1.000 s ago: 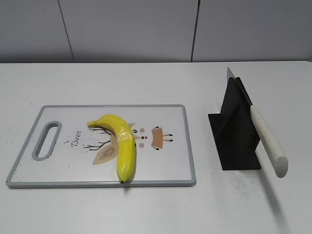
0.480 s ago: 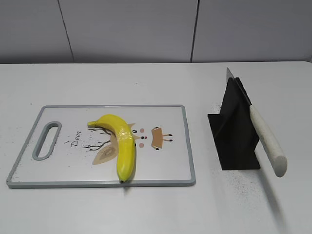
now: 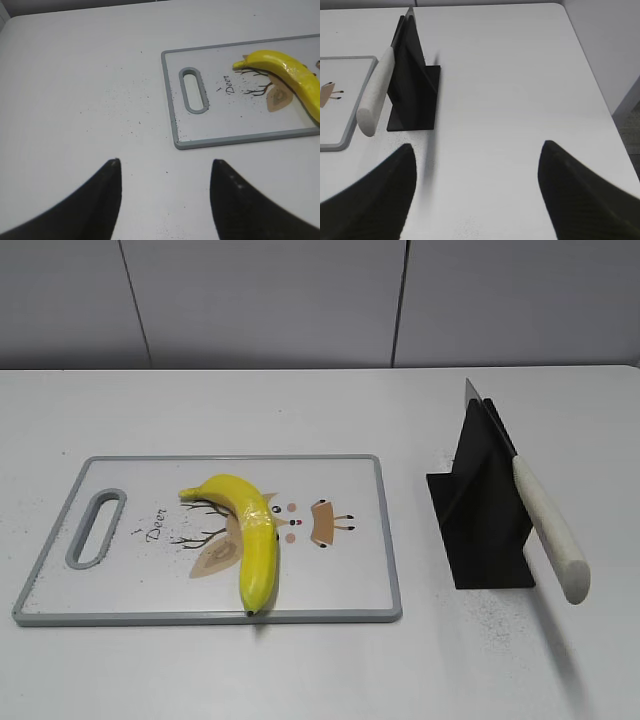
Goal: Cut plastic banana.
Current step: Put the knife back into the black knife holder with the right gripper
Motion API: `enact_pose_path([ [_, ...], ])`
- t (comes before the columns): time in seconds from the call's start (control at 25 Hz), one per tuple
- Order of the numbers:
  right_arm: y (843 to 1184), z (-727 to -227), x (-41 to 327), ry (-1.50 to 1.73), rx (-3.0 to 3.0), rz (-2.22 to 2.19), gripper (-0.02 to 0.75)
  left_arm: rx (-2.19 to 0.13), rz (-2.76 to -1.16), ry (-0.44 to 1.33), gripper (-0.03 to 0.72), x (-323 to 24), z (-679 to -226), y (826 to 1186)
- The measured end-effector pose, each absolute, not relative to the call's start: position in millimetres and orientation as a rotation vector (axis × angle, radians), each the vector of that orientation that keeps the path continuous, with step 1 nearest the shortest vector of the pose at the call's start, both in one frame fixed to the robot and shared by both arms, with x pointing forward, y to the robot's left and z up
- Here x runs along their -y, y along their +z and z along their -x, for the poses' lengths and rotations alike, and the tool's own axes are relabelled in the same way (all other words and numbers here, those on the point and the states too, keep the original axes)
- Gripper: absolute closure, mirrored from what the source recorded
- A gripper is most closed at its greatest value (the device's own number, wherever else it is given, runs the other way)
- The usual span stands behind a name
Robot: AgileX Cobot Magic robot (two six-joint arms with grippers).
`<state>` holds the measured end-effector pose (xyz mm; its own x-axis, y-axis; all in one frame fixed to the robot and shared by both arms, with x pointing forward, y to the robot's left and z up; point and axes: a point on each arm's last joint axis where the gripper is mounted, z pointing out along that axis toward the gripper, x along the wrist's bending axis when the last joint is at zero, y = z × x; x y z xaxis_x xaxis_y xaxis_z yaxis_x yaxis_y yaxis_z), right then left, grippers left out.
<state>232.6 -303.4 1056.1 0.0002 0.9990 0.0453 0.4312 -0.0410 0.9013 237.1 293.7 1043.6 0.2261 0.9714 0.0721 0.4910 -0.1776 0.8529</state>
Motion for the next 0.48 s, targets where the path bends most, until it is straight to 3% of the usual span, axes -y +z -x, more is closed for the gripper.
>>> enact_pose_path([
  [0.48, 1056.1, -232.5, 303.3, 0.994, -1.5, -1.572, 0.165, -1.357, -1.783, 0.848, 0.159, -293.7, -237.1, 1043.6],
])
